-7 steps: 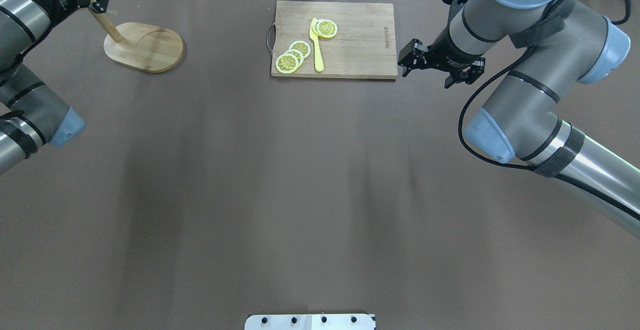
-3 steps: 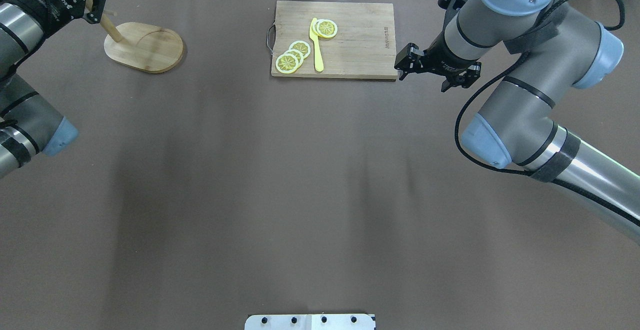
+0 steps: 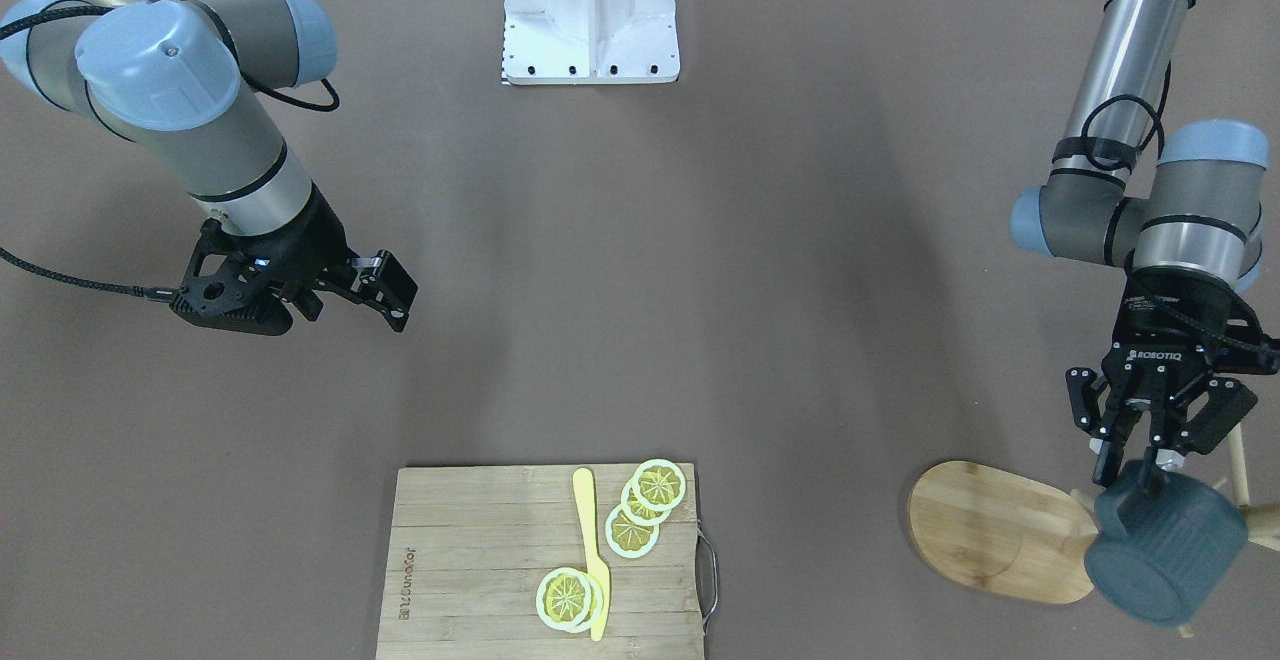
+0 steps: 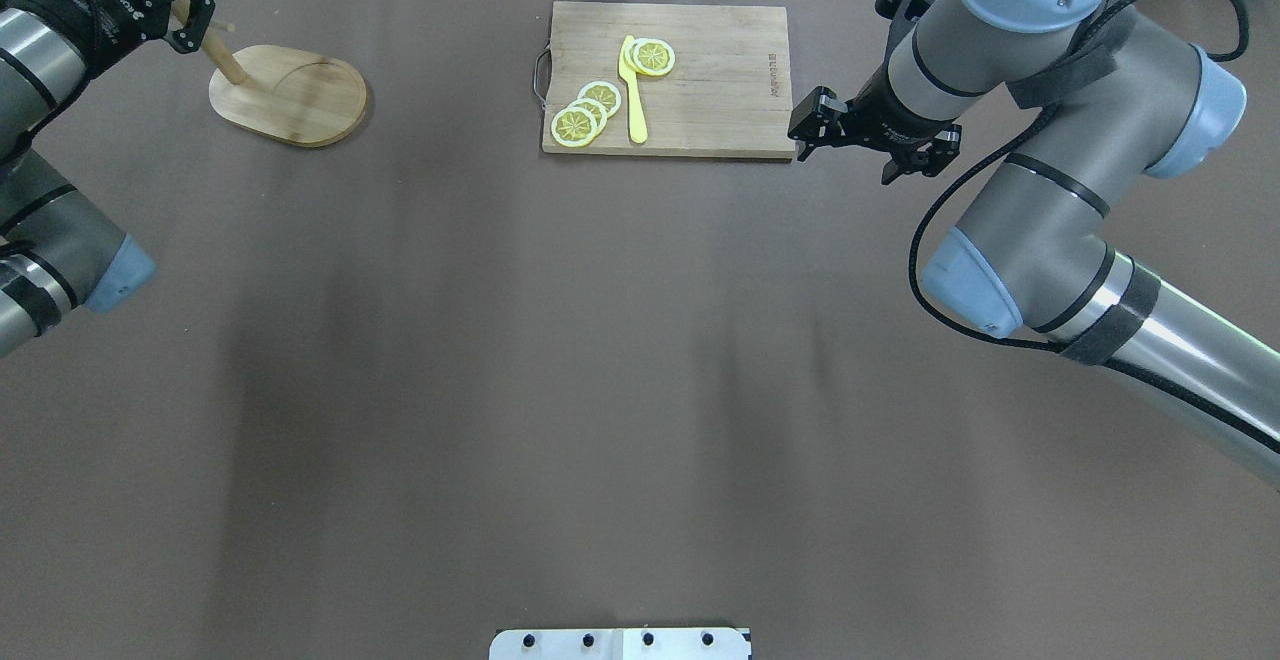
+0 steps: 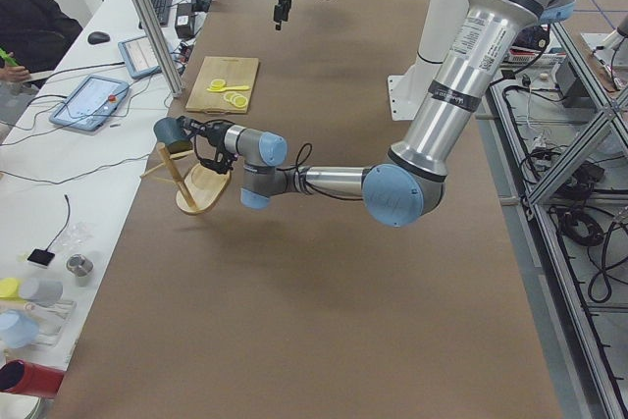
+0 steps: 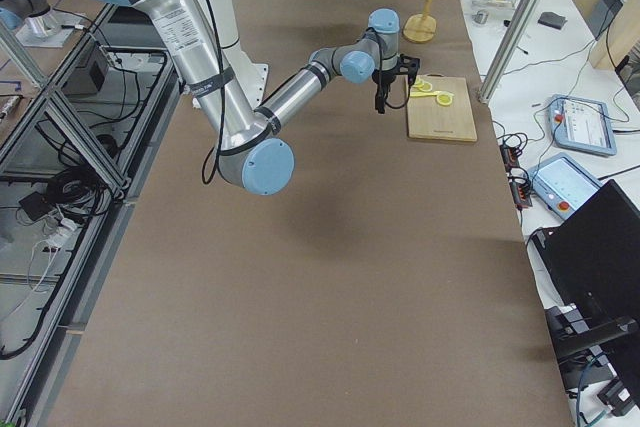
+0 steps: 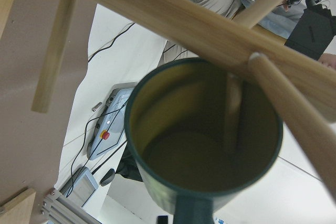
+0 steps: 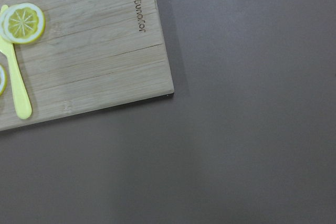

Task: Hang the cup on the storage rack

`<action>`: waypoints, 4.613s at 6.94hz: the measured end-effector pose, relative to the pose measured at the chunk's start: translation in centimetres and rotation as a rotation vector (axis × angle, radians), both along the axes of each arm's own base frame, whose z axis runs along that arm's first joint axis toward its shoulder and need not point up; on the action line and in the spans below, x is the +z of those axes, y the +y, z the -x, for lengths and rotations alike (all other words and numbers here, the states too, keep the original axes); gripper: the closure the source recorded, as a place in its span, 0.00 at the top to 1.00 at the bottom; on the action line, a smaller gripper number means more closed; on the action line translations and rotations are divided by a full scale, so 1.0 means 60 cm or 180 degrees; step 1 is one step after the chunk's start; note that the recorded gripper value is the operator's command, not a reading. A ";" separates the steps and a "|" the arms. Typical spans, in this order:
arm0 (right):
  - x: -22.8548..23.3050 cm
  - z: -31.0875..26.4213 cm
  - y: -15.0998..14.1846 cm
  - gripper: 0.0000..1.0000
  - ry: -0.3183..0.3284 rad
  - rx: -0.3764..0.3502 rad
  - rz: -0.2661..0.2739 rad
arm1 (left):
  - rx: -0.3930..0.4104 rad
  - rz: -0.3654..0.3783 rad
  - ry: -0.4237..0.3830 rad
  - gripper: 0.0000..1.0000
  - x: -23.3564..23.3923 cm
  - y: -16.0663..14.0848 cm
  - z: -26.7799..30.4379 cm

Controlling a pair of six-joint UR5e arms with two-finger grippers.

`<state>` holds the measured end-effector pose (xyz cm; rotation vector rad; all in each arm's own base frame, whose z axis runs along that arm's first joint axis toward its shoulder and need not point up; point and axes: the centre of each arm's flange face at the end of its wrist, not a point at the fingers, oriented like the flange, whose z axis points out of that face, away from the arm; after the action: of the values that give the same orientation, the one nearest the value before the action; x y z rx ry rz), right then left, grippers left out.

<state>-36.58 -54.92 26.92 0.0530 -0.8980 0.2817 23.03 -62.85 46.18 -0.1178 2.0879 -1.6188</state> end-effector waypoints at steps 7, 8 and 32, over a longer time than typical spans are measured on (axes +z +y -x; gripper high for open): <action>0.002 -0.017 0.012 1.00 -0.0038 -0.0017 -0.0002 | 0.0200 -0.0137 0.0186 0.98 -0.026 0.067 0.049; 0.010 -0.025 0.020 1.00 -0.0036 -0.0021 -0.0001 | 0.0222 -0.0202 0.0198 0.98 -0.039 0.096 0.086; 0.619 -0.699 0.104 1.00 0.0462 -0.0549 0.0239 | 0.3841 -0.2089 -0.5144 0.98 0.251 0.158 0.446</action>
<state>5.34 -48.66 64.03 -0.0727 -0.7420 0.1484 -3.75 -53.37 61.26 0.1226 0.7137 0.0210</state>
